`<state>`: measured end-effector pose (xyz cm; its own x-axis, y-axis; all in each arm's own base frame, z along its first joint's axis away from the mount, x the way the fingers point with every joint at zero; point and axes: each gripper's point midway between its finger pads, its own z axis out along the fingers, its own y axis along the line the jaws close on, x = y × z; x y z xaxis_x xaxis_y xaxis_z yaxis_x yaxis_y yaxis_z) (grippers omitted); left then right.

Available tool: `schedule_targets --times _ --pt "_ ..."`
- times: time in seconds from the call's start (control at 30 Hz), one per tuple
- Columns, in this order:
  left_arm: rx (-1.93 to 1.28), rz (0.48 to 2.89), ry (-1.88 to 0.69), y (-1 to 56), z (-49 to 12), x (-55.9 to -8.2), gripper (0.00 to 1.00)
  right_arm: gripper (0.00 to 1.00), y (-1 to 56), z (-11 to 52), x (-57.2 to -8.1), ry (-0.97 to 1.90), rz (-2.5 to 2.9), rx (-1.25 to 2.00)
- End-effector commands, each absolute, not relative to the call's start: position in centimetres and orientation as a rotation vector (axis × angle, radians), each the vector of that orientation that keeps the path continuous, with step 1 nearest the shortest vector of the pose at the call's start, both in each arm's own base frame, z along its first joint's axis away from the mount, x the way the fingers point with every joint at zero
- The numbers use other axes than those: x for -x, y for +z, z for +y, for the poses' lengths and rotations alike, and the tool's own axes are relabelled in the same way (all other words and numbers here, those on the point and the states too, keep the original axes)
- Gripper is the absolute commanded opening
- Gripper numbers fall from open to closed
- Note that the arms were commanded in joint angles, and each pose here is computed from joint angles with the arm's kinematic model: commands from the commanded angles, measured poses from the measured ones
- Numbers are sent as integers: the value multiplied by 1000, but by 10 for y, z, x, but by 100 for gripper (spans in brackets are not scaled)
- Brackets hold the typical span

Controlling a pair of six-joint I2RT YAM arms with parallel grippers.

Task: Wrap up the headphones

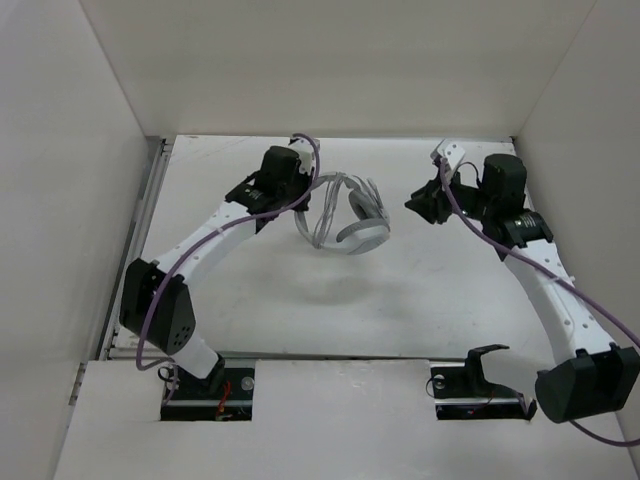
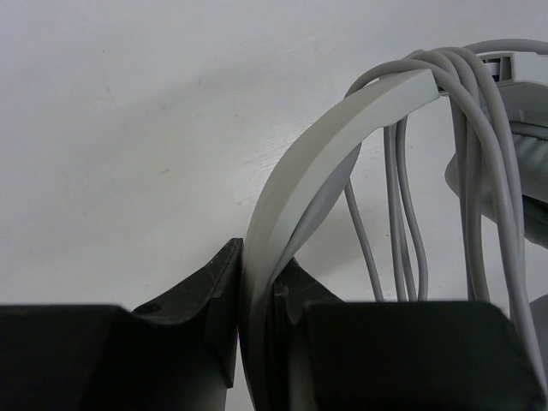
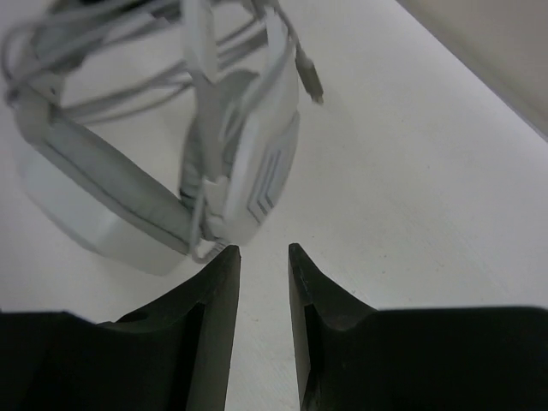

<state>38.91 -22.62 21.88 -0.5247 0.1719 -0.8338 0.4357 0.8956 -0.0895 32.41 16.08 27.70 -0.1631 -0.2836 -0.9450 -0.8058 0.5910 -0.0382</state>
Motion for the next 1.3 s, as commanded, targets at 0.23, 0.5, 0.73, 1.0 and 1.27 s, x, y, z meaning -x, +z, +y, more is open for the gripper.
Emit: schedule_targets --times 0.23,0.5,0.73,1.0,1.27 --pt "-171 2103 -371 184 -239 -433 0 39 356 143 -304 644 1586 624" --pt "-61 2205 -399 133 -241 -455 0 40 362 123 -298 615 1582 554" --pt "15 2241 -410 113 -238 -480 6 42 358 111 -297 597 1601 517" --pt "23 2260 -387 99 -234 -493 44 42 355 101 -296 585 1609 486" --pt "40 2252 -377 118 -216 -481 62 43 349 99 -295 580 1616 479"
